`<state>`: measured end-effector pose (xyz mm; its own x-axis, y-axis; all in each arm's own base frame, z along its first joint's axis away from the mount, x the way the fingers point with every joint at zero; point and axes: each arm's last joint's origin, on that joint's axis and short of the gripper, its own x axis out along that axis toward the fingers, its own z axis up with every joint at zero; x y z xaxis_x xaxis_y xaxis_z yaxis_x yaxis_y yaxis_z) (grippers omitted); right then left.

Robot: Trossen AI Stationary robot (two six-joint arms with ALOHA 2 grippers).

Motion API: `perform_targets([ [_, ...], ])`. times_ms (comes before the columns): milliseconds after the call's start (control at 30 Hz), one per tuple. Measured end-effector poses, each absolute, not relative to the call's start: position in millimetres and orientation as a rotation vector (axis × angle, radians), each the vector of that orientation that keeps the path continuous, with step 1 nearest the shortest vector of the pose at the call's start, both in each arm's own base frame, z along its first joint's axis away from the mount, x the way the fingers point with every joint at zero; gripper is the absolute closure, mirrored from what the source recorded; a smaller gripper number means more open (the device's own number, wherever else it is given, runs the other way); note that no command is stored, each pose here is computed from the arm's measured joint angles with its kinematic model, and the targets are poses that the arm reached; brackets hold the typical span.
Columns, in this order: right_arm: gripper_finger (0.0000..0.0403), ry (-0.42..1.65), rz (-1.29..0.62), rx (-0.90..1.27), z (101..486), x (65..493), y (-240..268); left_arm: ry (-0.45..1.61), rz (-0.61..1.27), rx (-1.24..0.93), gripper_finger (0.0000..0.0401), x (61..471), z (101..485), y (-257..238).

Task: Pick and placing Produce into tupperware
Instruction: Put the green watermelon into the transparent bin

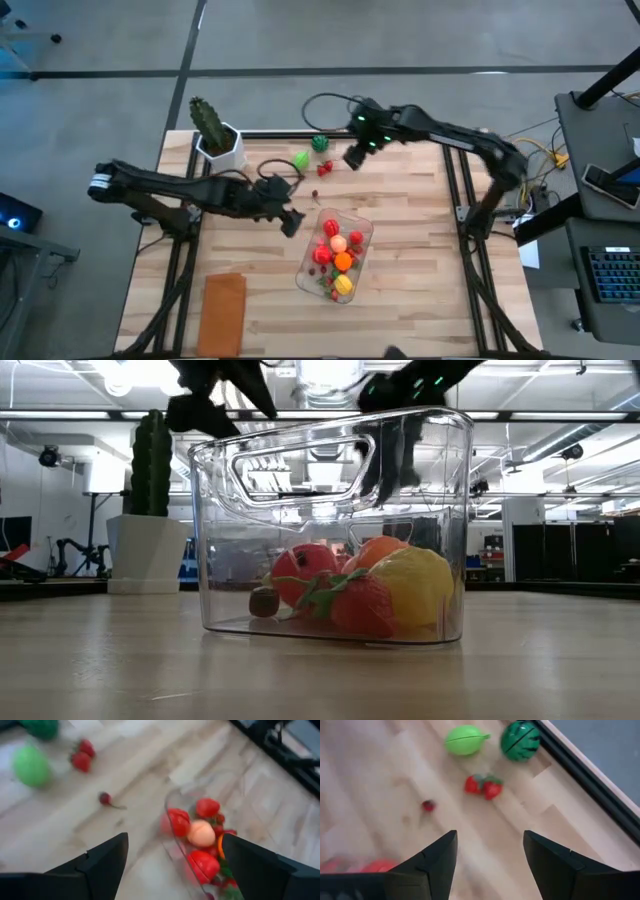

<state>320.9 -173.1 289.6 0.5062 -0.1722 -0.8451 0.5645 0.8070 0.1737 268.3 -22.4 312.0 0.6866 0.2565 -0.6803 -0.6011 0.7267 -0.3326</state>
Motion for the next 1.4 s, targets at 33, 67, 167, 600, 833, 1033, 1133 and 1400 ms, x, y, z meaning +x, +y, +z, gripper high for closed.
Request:
perform_targets([
  [33,0.0183,0.954,-0.479,0.473,283.0,328.2,-182.6,0.632,0.523,-0.574,0.0096,263.2,316.5,-21.3],
  [67,0.0183,0.968,-0.505,0.475,276.5,335.2,-192.5,0.628,0.539,-0.566,0.0098,257.4,319.6,-20.2],
  [167,0.0183,0.973,-0.567,0.462,265.0,357.4,-216.3,0.629,0.59,-0.56,0.01,243.5,325.0,-17.4],
  [600,0.0102,0.88,-0.611,0.581,256.2,421.4,-258.4,0.846,0.79,-0.422,0.01,207.2,314.6,-10.5],
  [833,0.0069,0.96,-0.676,0.696,223.2,432.2,-272.0,0.835,0.806,-0.412,0.01,205.5,315.3,-9.3],
  [1033,0.0073,0.976,-0.731,0.772,203.5,436.9,-281.1,0.841,0.809,-0.408,0.01,202.4,316.2,-8.9],
  [1133,0.0075,0.976,-0.773,0.799,197.5,435.3,-285.2,0.846,0.811,-0.405,0.01,201.3,316.2,-8.8],
  [1400,0.0076,0.959,-0.805,0.808,195.3,431.7,-293.0,0.836,0.822,-0.386,0.01,201.3,316.4,-8.3],
])
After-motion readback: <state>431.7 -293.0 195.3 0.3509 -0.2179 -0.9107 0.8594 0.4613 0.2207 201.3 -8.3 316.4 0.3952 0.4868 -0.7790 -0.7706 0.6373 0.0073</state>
